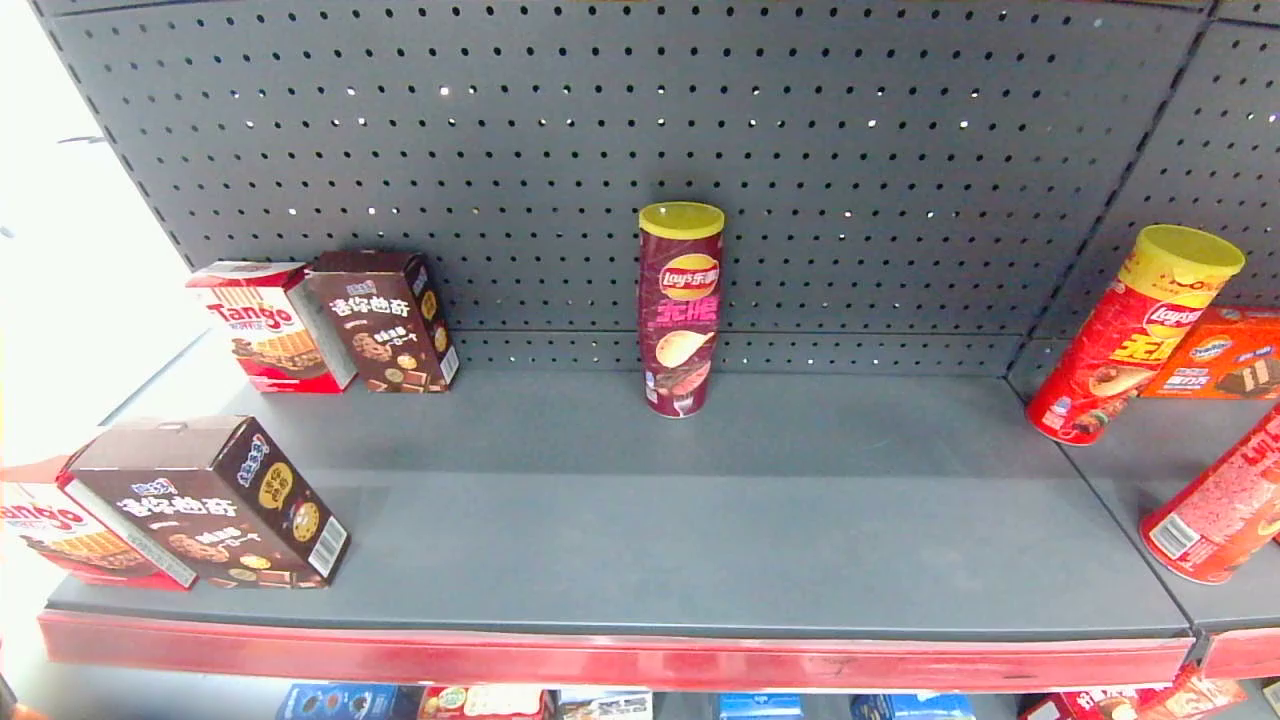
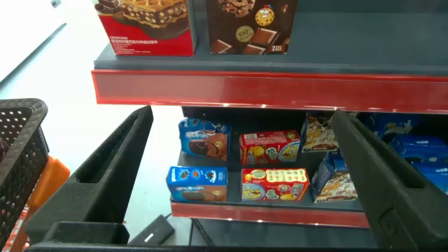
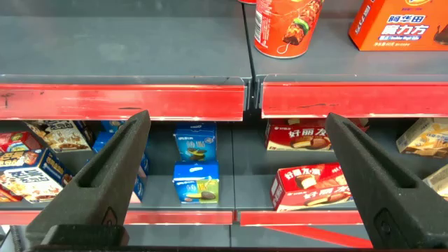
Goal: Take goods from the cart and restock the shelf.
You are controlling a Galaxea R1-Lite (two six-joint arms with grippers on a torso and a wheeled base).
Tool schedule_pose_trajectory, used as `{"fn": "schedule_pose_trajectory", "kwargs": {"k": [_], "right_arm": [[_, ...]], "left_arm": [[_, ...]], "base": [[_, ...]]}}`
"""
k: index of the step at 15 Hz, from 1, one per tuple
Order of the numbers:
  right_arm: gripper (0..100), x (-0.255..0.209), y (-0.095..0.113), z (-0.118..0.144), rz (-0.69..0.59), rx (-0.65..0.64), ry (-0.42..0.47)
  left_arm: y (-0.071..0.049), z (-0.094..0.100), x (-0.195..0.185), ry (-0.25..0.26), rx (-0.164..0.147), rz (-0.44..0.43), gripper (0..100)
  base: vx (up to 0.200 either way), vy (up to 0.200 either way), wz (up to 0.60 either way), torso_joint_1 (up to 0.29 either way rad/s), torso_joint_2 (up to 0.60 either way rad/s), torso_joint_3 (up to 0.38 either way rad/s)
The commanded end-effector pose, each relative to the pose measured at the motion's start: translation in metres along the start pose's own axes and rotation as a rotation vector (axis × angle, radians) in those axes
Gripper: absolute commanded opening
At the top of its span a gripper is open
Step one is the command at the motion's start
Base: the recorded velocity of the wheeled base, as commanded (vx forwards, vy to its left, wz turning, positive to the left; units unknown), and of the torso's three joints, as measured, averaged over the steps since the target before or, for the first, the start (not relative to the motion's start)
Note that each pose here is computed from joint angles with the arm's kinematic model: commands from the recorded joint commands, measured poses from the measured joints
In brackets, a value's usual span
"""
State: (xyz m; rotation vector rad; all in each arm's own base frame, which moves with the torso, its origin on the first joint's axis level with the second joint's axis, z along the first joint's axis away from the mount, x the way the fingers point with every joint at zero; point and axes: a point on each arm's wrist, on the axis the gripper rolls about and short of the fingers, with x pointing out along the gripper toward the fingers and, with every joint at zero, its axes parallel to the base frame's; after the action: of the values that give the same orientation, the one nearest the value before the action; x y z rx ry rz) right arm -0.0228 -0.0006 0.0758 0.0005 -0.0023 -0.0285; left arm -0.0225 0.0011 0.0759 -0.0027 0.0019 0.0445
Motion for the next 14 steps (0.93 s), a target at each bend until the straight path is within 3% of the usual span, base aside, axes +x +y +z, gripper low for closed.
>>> {"fn": "schedule_pose_trajectory", "kwargs": {"k": [1,13,14], "right_arm": [[100,0.0001,0.0,0.0001,0.001,0.0,0.001],[100,0.0001,0.0,0.0001,-0.001,0.0,0.001],[100,0.0,0.0,0.0003,-0.001,0.0,0.001]], "left_arm": [[0.0,0.0,0.0,0.0,0.0,0.0,100],[0.0,0.0,0.0,0.0,0.0,0.0,100],[0.0,0.0,0.0,0.0,0.0,0.0,100]], "base": [[0.0,0.0,0.0,0.0,0.0,0.0],[0.0,0.0,0.0,0.0,0.0,0.0],[0.0,0.0,0.6,0.002,0.0,0.002]]}}
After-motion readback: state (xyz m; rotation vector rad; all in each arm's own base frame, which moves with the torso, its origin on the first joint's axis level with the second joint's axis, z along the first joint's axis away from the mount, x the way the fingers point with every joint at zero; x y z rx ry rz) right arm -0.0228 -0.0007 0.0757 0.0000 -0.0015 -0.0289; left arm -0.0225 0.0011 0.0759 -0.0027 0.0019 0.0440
